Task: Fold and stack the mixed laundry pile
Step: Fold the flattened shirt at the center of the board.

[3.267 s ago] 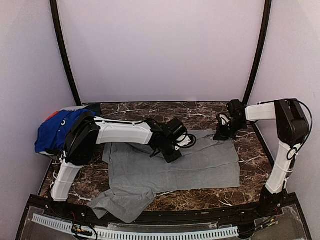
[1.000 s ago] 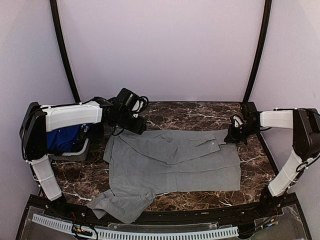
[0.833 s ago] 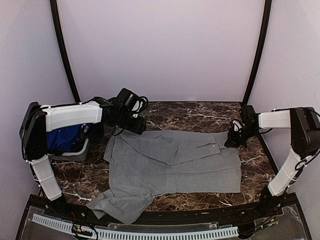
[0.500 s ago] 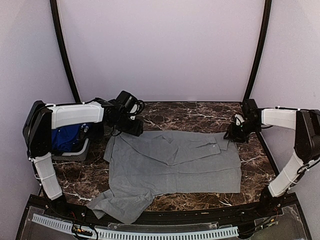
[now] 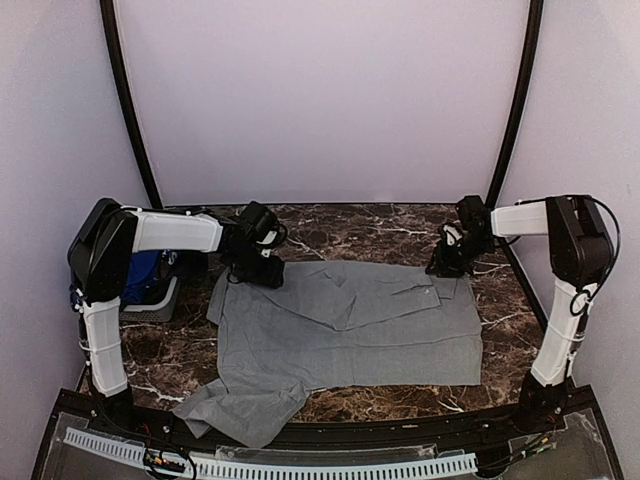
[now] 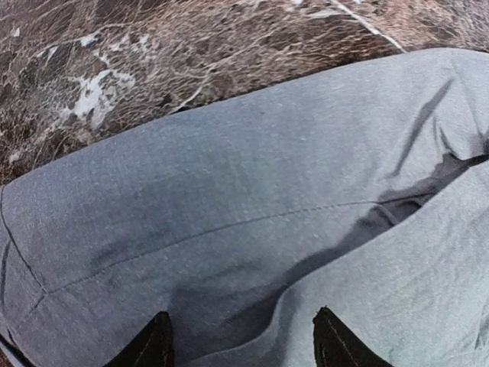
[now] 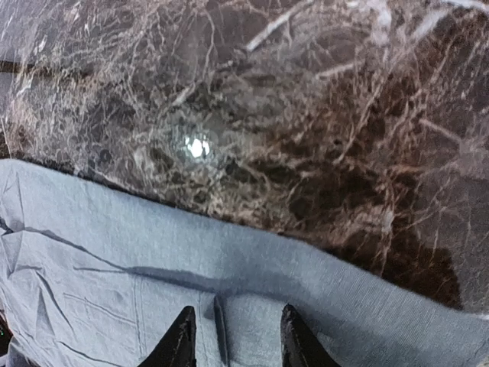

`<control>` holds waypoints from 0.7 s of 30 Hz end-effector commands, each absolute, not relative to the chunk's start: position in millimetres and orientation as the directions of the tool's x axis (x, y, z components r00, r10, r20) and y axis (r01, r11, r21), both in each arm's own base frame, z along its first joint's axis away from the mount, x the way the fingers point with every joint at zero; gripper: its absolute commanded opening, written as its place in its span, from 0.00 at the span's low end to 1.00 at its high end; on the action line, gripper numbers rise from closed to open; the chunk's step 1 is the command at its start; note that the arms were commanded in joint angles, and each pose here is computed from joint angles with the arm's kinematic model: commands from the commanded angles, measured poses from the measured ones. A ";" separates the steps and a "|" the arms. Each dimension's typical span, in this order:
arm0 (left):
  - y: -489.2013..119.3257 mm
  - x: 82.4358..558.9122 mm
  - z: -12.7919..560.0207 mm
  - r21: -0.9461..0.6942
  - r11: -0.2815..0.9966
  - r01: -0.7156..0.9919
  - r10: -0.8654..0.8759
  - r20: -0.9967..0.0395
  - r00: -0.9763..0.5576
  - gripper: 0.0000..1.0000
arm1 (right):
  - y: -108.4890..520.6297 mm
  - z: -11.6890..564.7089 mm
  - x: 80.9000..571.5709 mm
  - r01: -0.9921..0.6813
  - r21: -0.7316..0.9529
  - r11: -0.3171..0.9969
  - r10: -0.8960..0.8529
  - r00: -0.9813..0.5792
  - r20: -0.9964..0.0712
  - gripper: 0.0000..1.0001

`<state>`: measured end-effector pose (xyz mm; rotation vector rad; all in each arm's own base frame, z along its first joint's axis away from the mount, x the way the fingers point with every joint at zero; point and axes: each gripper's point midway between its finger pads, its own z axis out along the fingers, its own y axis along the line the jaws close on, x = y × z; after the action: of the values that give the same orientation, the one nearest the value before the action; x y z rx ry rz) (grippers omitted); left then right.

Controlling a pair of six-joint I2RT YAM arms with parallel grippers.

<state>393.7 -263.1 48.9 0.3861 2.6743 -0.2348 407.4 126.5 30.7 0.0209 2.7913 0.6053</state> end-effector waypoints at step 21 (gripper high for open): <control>-240.7 499.3 67.8 -0.182 0.967 0.178 0.079 -0.453 -0.888 0.59 | 149.7 135.6 543.6 -0.214 0.402 0.890 0.022 -0.861 -0.509 0.39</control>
<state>497.5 -250.1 38.0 0.1810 2.6519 -0.3172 543.6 146.6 59.7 -0.0873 2.6710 0.5934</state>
